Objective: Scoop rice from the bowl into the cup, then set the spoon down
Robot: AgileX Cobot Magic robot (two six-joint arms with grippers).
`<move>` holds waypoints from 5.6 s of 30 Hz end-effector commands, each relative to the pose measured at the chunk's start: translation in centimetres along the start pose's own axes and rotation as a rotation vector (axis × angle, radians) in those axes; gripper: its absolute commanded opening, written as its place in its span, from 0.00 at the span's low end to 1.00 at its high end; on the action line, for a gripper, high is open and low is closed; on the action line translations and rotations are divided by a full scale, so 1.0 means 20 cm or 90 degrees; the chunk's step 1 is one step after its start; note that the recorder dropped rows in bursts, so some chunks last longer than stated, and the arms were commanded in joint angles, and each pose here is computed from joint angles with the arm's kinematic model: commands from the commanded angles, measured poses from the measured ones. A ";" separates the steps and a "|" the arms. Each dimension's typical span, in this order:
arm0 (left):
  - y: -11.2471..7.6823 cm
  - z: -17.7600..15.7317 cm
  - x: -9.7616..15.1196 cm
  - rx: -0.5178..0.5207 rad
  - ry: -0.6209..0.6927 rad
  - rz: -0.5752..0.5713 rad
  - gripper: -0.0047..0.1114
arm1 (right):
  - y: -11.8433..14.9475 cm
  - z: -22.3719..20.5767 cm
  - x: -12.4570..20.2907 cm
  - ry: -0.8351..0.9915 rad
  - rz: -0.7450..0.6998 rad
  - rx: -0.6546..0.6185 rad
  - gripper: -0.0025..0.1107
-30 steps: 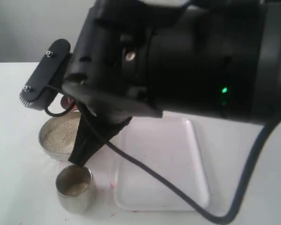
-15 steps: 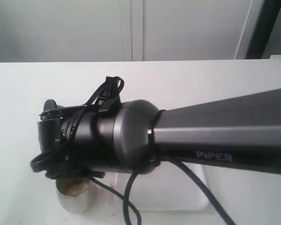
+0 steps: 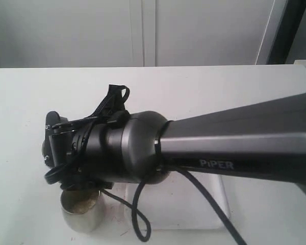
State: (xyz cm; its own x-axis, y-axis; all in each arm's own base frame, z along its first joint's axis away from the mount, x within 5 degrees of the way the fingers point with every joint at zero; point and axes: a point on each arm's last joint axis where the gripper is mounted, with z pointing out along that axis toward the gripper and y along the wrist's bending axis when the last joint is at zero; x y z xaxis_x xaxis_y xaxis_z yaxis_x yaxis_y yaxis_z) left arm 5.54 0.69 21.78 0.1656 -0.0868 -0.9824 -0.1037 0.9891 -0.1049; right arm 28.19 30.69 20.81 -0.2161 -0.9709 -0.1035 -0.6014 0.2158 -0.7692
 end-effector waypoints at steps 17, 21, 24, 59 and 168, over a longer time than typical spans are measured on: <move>0.00 0.00 -0.01 0.004 -0.008 -0.007 0.16 | 0.00 0.07 0.00 -0.024 -0.041 -0.023 0.02; 0.00 0.00 -0.01 0.004 -0.008 -0.007 0.16 | 0.01 0.09 0.00 -0.019 -0.059 -0.025 0.02; 0.00 0.00 -0.01 0.004 -0.008 -0.007 0.16 | 0.01 0.09 0.00 -0.022 -0.070 -0.028 0.02; 0.00 0.00 -0.01 0.004 -0.008 -0.007 0.16 | -0.10 0.04 -0.02 0.005 0.062 -0.281 0.02; 0.00 0.00 -0.01 0.008 -0.008 -0.008 0.16 | -0.08 -0.73 0.87 -0.189 0.398 -0.381 0.02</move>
State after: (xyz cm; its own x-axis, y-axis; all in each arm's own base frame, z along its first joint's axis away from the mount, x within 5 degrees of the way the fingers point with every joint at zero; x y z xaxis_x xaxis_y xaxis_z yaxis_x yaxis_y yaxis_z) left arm 5.54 0.68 21.78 0.1654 -0.0871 -0.9824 -0.1020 0.9892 -0.1049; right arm 14.30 14.93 29.20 -0.4847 -0.6372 -0.5992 -0.7693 0.6366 -0.0546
